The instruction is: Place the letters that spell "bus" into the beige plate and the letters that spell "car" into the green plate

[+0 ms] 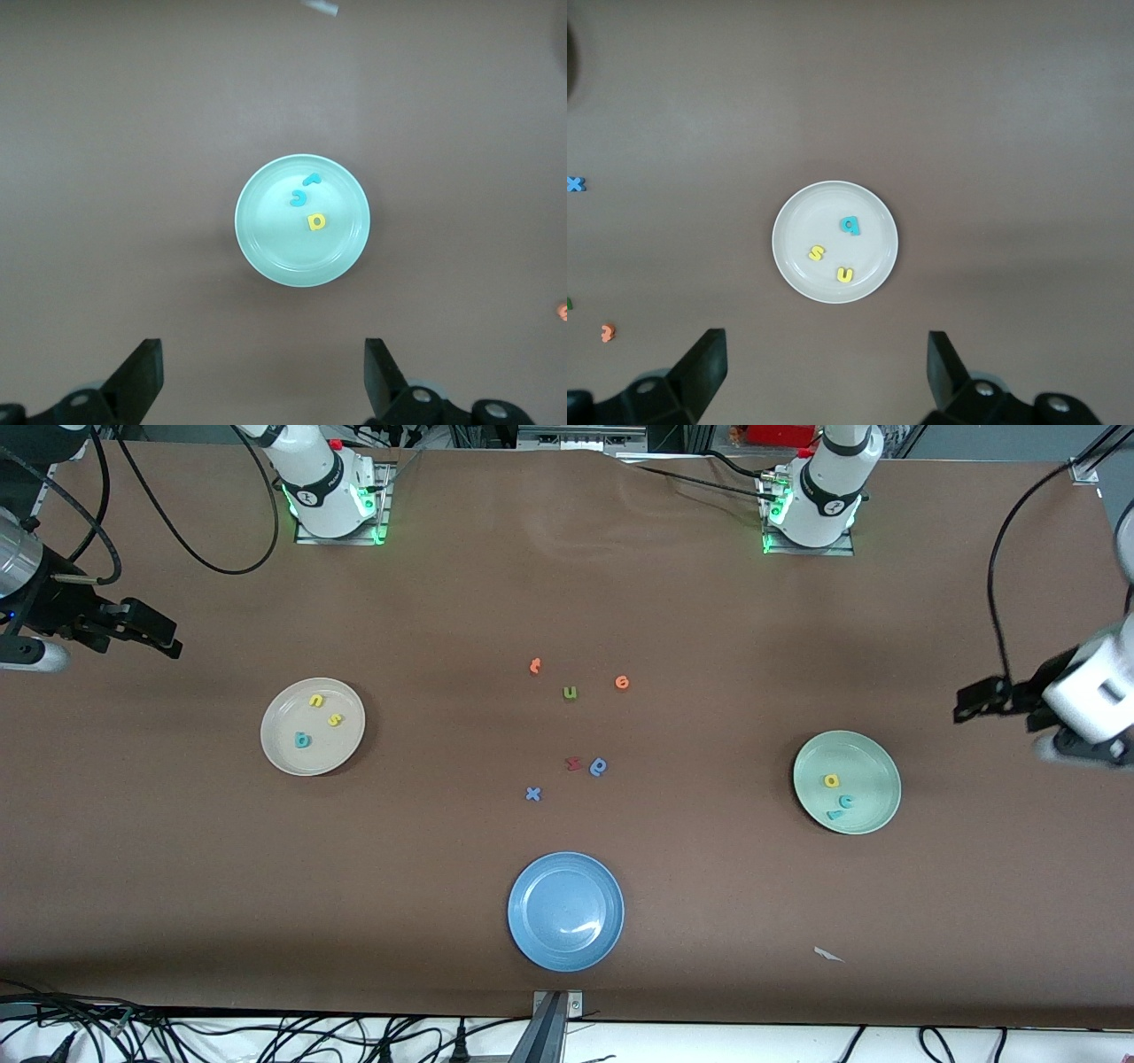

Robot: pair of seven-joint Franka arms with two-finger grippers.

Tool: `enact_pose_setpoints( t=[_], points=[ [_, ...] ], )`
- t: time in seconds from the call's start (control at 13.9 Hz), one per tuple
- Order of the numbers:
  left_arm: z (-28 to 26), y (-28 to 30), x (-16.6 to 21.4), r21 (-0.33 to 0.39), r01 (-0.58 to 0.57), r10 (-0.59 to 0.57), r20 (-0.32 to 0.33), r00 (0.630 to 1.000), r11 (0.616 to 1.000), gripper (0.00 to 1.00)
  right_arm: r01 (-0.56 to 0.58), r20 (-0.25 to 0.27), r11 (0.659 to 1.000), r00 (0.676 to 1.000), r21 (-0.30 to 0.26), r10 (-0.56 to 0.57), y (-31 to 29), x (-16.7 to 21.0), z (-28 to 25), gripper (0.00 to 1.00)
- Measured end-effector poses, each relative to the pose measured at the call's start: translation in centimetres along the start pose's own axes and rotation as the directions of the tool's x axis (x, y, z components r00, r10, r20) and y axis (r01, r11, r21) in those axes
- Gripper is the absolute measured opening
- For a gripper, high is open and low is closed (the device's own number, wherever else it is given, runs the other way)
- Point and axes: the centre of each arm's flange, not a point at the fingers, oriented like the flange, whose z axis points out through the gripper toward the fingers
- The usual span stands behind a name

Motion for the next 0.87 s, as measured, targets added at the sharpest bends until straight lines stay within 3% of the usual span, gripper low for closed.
enact_pose_setpoints(
  t=[0.22,0.87],
  points=[
    [-3.8,1.0,-2.7,0.011,-0.014,0.014,-0.057,0.998,1.0,1.0,0.001,0.0,1.0,1.0,0.0,-0.001,-0.1,0.0,0.0,1.0],
    [-2.0,1.2,-2.8,0.007,-0.022,0.022,-0.023,1.0,1.0,1.0,0.001,0.001,1.0,1.0,0.0,-0.001,0.0,0.0,0.0,1.0]
  ],
)
